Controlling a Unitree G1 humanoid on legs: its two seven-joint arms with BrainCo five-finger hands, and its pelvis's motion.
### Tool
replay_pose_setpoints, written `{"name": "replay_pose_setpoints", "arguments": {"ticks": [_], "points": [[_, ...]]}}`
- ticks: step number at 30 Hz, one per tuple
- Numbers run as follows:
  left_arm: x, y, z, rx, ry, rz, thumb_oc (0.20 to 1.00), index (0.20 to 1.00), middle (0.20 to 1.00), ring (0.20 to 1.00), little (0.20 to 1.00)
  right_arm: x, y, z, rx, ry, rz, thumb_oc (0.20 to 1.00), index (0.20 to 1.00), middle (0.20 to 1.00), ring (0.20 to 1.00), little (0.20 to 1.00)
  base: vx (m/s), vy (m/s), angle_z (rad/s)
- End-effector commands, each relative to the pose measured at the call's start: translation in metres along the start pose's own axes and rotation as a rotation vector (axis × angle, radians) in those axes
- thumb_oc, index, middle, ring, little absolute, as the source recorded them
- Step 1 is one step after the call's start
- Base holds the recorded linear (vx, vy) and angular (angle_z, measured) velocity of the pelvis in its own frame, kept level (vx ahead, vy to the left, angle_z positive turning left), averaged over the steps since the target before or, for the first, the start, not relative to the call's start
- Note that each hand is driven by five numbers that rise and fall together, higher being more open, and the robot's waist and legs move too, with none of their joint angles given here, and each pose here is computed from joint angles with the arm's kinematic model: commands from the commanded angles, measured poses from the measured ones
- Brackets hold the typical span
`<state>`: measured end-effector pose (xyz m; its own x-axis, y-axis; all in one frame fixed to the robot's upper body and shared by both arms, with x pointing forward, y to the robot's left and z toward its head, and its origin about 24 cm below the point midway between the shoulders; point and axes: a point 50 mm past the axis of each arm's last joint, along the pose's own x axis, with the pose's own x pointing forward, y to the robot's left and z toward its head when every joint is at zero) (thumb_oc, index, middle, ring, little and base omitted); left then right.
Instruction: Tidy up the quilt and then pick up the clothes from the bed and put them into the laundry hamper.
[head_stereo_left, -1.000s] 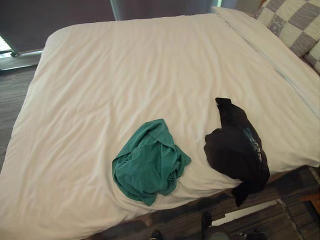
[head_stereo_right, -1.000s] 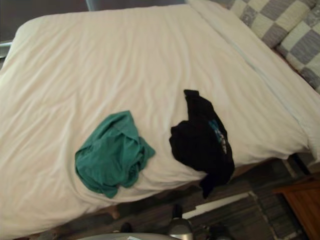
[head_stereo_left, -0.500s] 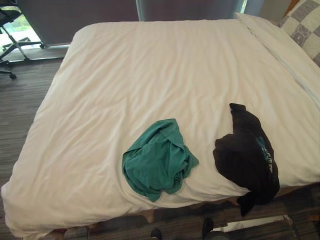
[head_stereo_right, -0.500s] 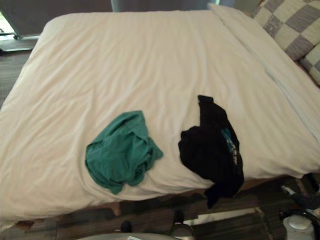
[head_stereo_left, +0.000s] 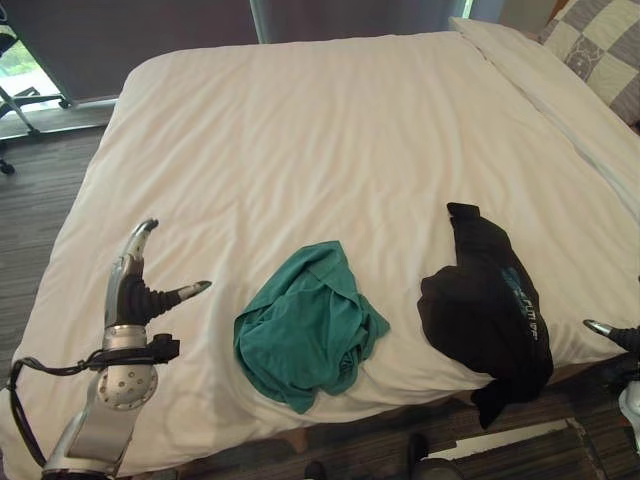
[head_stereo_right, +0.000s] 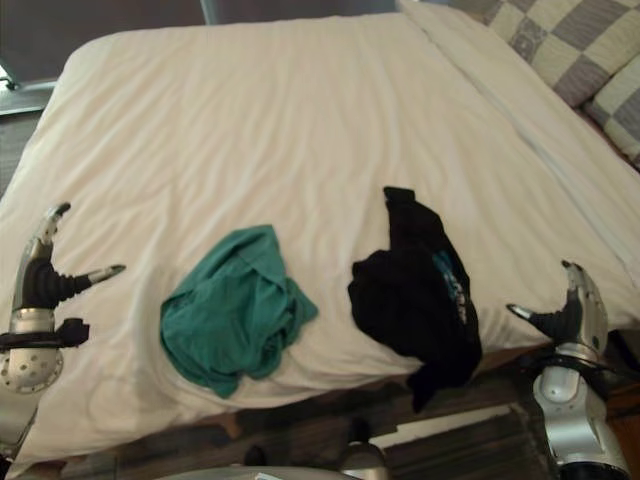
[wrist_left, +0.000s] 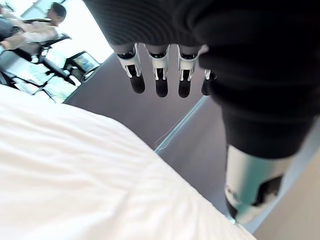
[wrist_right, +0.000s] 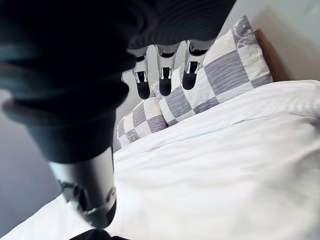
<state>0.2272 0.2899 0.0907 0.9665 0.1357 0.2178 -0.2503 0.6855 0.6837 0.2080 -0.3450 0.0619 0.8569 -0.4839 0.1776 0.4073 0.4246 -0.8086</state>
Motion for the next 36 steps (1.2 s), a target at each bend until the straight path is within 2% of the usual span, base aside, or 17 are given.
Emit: {"name": "replay_pose_setpoints", "arguments": {"ticks": [1, 2, 3, 7, 12, 13, 14, 20, 22, 25, 26, 27, 28, 29, 32, 34, 36], "points": [[0.022, -0.013, 0.013, 0.041, -0.067, -0.066, 1.000, 1.000, 1.000, 1.000, 1.000, 0.028, -0.008, 0.046, 0.029, -0.188, -0.048, 1.000, 1.000, 1.000, 1.000, 1.000, -0.01, -0.038, -0.14], [0.024, -0.037, 0.013, 0.036, -0.045, -0.135, 1.000, 1.000, 1.000, 1.000, 1.000, 0.029, -0.002, 0.063, 0.058, -0.242, -0.032, 1.000, 1.000, 1.000, 1.000, 1.000, -0.02, -0.016, -0.21], [0.025, -0.038, 0.014, 0.036, -0.047, -0.133, 1.000, 1.000, 1.000, 1.000, 1.000, 0.030, -0.003, 0.063, 0.057, -0.242, -0.034, 1.000, 1.000, 1.000, 1.000, 1.000, -0.04, -0.023, -0.26], [0.028, -0.086, 0.020, 0.046, -0.037, -0.278, 1.000, 1.000, 1.000, 1.000, 1.000, 0.032, 0.001, 0.094, 0.114, -0.345, -0.032, 1.000, 1.000, 1.000, 1.000, 1.000, -0.10, -0.016, -0.15], [0.032, -0.114, 0.034, 0.009, -0.074, -0.381, 1.000, 1.000, 1.000, 1.000, 1.000, 0.040, 0.003, 0.115, 0.153, -0.402, -0.040, 1.000, 1.000, 1.000, 1.000, 1.000, -0.16, -0.020, -0.14], [0.032, -0.122, 0.035, -0.003, -0.062, -0.408, 0.294, 0.294, 0.294, 0.294, 0.294, 0.044, 0.004, 0.127, 0.168, -0.429, -0.039, 1.000, 1.000, 1.000, 1.000, 1.000, -0.19, -0.016, 0.02], [0.033, -0.122, 0.036, -0.003, -0.063, -0.405, 0.200, 0.200, 0.200, 0.200, 0.200, 0.045, 0.004, 0.128, 0.169, -0.431, -0.041, 1.000, 1.000, 1.000, 1.000, 1.000, -0.19, -0.034, -0.03], [0.019, -0.134, 0.009, 0.015, 0.064, -0.463, 0.200, 0.200, 0.200, 0.200, 0.200, 0.072, 0.018, 0.146, 0.089, -0.419, 0.029, 1.000, 1.000, 1.000, 1.000, 1.000, -0.12, -0.048, 0.04], [0.010, -0.132, -0.002, -0.011, 0.114, -0.469, 0.200, 0.200, 0.200, 0.200, 0.200, 0.083, 0.025, 0.139, 0.060, -0.351, 0.066, 1.000, 1.000, 1.000, 1.000, 1.000, -0.04, -0.035, 0.07], [-0.002, -0.123, -0.021, -0.071, 0.209, -0.452, 0.200, 0.200, 0.200, 0.200, 0.200, 0.090, 0.057, 0.112, 0.119, -0.125, 0.223, 1.000, 1.000, 1.000, 1.000, 1.000, -0.03, -0.025, 0.16], [-0.002, -0.123, -0.021, -0.071, 0.209, -0.451, 0.200, 0.200, 0.200, 0.200, 0.200, 0.091, 0.057, 0.112, 0.119, -0.126, 0.223, 1.000, 1.000, 1.000, 1.000, 1.000, -0.03, -0.030, 0.18], [-0.015, -0.111, -0.044, -0.097, 0.321, -0.430, 0.200, 0.200, 0.200, 0.200, 0.200, 0.094, 0.067, 0.098, 0.126, 0.001, 0.337, 1.000, 1.000, 1.000, 1.000, 1.000, -0.03, -0.030, 0.19], [-0.020, -0.107, -0.052, -0.093, 0.363, -0.422, 0.200, 0.200, 0.200, 0.200, 0.200, 0.093, 0.072, 0.094, 0.125, 0.032, 0.376, 0.275, 0.275, 0.275, 0.275, 0.275, -0.01, -0.040, 0.11], [-0.029, -0.102, -0.065, -0.082, 0.429, -0.403, 0.200, 0.200, 0.200, 0.200, 0.200, 0.086, 0.082, 0.088, 0.143, 0.067, 0.423, 0.200, 0.200, 0.200, 0.200, 0.200, 0.01, -0.017, 0.15], [-0.045, -0.090, -0.089, -0.075, 0.555, -0.338, 0.200, 0.200, 0.200, 0.200, 0.200, 0.076, 0.096, 0.090, 0.201, 0.076, 0.478, 0.200, 0.200, 0.200, 0.200, 0.200, 0.01, -0.009, 0.21], [-0.082, -0.070, -0.120, -0.194, 0.759, -0.191, 0.200, 0.200, 0.200, 0.200, 0.200, 0.060, 0.111, 0.130, 0.295, -0.091, 0.539, 0.200, 0.200, 0.200, 0.200, 0.200, 0.00, -0.029, 0.12], [-0.082, -0.070, -0.120, -0.194, 0.759, -0.190, 0.200, 0.200, 0.200, 0.200, 0.200, 0.060, 0.112, 0.130, 0.295, -0.091, 0.539, 0.200, 0.200, 0.200, 0.200, 0.200, -0.01, -0.058, 0.08]]}}
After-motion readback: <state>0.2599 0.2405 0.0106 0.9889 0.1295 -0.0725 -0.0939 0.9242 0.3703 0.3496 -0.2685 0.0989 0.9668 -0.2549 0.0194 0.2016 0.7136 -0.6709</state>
